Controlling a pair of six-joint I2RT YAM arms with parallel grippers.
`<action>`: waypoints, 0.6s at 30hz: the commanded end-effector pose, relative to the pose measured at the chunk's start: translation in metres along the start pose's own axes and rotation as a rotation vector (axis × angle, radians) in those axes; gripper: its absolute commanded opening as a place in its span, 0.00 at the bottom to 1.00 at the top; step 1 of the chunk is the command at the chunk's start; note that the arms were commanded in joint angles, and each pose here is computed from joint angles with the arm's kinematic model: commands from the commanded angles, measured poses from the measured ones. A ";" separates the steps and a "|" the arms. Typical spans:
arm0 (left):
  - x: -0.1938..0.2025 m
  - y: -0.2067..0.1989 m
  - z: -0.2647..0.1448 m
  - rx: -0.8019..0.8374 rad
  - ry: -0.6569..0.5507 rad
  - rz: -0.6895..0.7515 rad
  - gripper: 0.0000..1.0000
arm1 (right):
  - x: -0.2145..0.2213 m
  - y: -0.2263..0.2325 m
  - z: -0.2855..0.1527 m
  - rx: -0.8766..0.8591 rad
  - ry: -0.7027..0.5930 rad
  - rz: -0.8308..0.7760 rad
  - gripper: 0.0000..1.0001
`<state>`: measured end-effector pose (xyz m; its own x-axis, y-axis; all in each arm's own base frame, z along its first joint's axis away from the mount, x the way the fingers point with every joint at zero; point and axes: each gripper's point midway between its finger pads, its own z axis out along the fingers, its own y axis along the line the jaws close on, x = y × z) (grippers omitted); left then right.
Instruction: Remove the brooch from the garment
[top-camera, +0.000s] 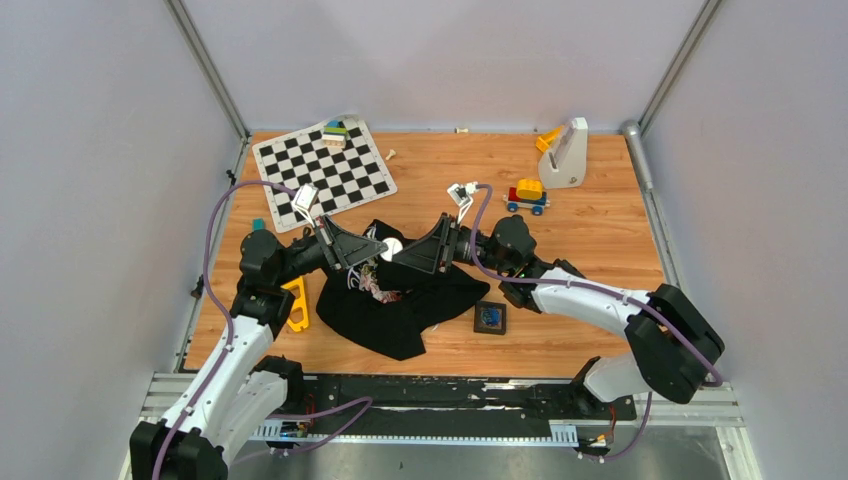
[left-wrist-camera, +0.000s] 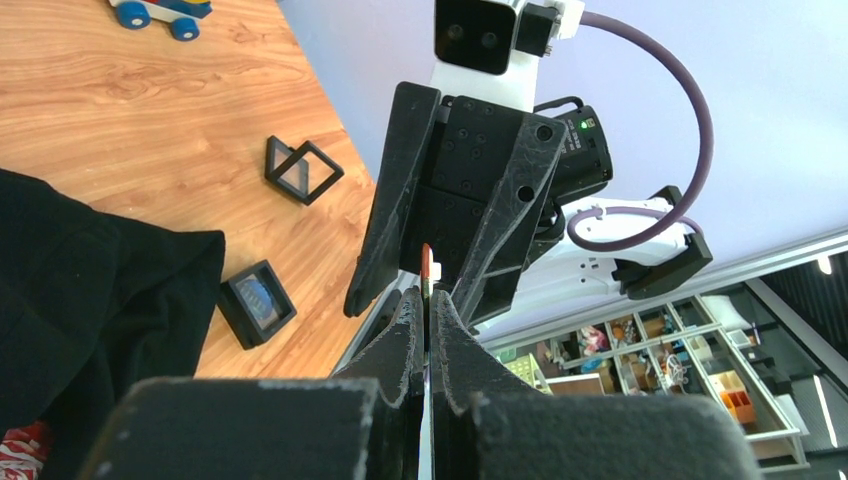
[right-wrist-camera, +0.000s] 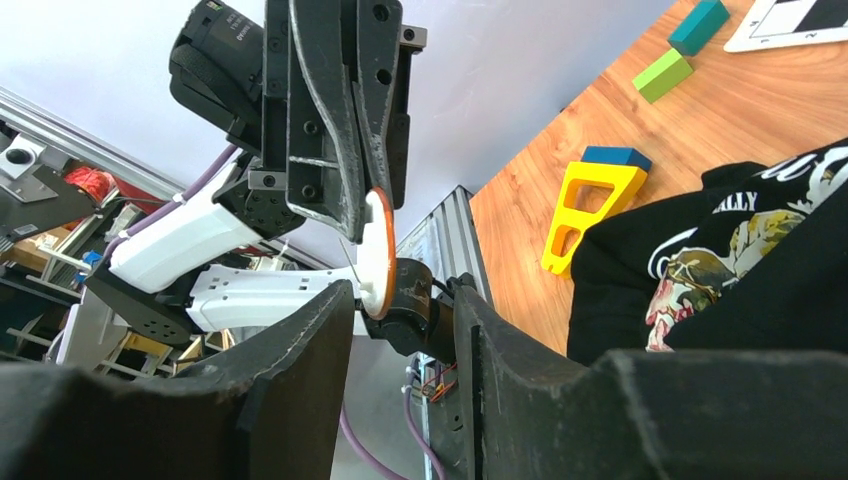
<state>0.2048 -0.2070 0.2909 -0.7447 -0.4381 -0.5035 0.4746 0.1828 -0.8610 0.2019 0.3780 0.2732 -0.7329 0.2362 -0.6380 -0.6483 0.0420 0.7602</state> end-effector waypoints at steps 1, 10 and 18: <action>-0.002 -0.013 -0.003 0.041 -0.004 0.045 0.00 | -0.019 0.030 0.007 -0.101 -0.037 -0.053 0.42; -0.001 -0.018 -0.004 0.059 0.000 0.065 0.00 | -0.021 0.031 0.011 -0.104 -0.031 -0.040 0.32; 0.001 -0.023 -0.006 0.086 0.009 0.101 0.00 | -0.020 0.025 0.015 -0.081 -0.015 -0.009 0.22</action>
<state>0.2008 -0.2071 0.2946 -0.7386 -0.4306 -0.5186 0.4954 0.1751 -0.8509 0.2018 0.3846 0.2894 -0.7376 0.2337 -0.6335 -0.6522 -0.0033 0.7581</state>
